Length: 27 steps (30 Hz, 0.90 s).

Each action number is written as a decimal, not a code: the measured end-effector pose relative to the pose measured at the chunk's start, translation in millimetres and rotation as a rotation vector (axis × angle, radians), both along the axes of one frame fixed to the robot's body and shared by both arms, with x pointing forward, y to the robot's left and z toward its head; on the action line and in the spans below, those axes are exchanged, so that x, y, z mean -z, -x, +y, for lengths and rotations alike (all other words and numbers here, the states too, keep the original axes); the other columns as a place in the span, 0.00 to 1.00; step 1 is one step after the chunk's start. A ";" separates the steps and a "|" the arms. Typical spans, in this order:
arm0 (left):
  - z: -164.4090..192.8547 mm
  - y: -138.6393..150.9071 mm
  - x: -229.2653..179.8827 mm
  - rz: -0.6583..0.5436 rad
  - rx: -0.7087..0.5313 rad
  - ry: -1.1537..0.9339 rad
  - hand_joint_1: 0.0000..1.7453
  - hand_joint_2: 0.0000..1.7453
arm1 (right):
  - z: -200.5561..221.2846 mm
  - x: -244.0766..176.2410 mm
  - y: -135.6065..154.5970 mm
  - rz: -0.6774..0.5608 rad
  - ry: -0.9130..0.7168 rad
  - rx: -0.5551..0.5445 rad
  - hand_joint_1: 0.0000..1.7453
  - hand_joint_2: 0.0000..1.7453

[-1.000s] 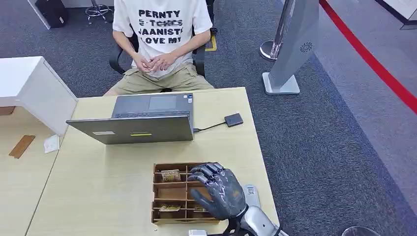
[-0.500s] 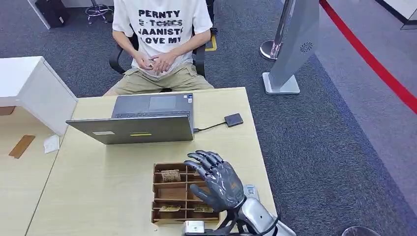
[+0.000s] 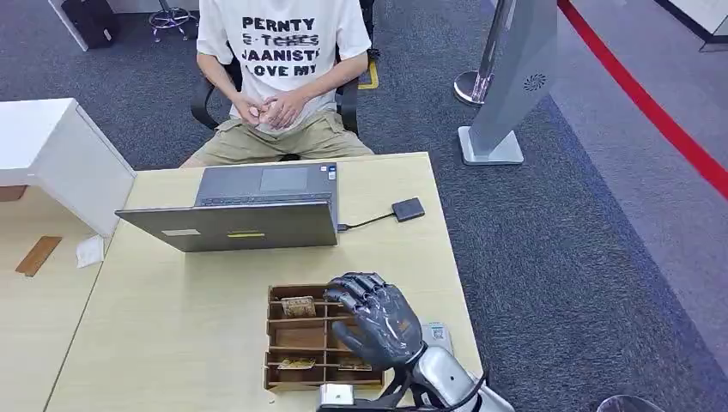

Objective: Pass the card to the sensor for recognition and then transmit it.

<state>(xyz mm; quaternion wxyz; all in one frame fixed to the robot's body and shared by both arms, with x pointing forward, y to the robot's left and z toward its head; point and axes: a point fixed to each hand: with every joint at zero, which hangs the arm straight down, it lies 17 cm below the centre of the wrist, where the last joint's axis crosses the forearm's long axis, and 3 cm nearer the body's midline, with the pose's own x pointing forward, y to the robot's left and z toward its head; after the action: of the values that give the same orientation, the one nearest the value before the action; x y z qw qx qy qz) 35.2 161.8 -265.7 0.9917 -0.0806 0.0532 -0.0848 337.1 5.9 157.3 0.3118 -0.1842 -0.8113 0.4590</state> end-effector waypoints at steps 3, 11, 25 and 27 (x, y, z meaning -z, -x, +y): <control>0.0 0.0 0.0 0.000 0.000 0.000 0.00 0.00 | 0.8 4.9 -0.3 0.008 0.010 0.000 0.40 1.00; 0.2 1.0 -0.1 0.005 0.001 -0.001 0.00 0.00 | -0.6 16.5 -2.2 0.020 0.040 0.011 0.41 1.00; -0.2 0.0 0.0 0.003 -0.011 -0.002 0.00 0.00 | -13.4 31.3 -13.8 0.031 0.082 0.064 0.51 1.00; -0.9 -1.7 0.4 -0.003 -0.024 -0.011 0.00 0.00 | -19.6 32.6 -18.4 0.026 0.089 0.092 0.52 1.00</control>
<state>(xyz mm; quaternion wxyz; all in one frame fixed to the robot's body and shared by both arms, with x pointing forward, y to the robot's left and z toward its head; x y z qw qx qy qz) 36.9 161.0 -266.1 0.9932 -0.0756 0.0510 -0.0726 355.5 -13.6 124.8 0.3344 -0.2292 -0.7767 0.4821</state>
